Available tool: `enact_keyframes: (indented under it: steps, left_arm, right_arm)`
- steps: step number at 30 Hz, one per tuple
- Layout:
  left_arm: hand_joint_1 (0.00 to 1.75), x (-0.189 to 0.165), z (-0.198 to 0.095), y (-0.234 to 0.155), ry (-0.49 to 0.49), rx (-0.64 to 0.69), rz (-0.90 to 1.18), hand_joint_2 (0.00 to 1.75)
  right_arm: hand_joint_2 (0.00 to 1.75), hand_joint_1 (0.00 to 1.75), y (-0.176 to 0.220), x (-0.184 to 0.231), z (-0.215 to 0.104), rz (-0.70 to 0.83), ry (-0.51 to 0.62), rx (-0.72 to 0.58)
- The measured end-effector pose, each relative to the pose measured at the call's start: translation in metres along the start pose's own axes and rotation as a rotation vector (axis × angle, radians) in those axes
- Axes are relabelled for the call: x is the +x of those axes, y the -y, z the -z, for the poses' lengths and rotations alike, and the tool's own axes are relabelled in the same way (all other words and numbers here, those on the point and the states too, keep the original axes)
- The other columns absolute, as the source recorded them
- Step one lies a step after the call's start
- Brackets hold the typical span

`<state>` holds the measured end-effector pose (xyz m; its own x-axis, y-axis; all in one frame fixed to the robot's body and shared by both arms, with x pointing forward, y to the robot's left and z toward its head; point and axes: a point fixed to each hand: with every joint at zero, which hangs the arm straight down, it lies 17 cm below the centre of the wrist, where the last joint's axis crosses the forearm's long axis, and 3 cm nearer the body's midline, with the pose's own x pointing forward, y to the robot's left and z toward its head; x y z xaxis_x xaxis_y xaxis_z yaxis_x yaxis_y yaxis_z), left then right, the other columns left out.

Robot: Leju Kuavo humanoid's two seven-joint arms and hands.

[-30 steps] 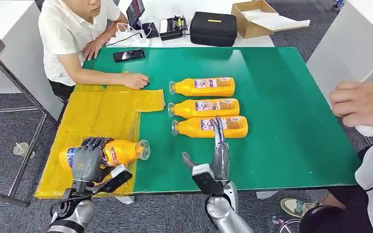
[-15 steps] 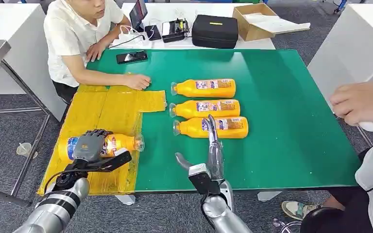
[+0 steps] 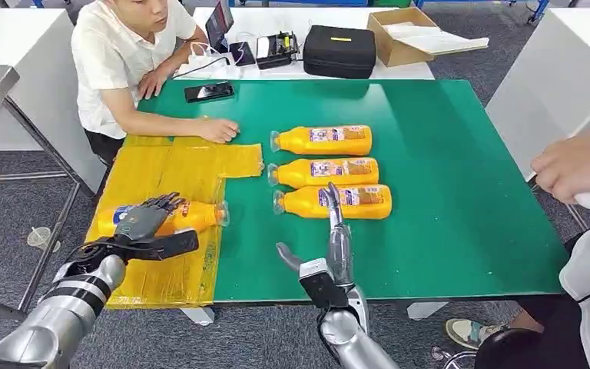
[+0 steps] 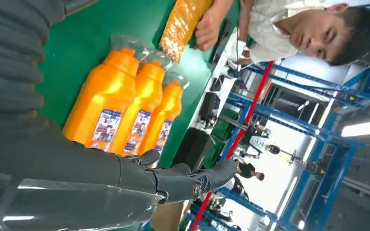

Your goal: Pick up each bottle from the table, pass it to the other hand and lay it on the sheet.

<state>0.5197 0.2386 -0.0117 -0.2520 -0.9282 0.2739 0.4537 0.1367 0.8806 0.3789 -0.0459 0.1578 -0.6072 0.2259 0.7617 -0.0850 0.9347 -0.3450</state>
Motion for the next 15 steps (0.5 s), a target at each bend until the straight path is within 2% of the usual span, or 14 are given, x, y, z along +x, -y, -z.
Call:
enact_keyframes:
  steps: [9, 15]
  left_arm:
    - [0.0, -0.0073, -0.0051, 0.004, 0.02, -0.05, -0.011, 1.75]
    - [0.0, -0.0031, -0.0061, 0.003, 0.052, -0.026, -0.003, 1.75]
  right_arm:
    - [1.75, 0.0, -0.0027, 0.0013, 0.0007, 0.02, 0.001, 0.008]
    - [1.75, 0.0, -0.0008, -0.0006, -0.0007, 0.016, -0.004, 0.002]
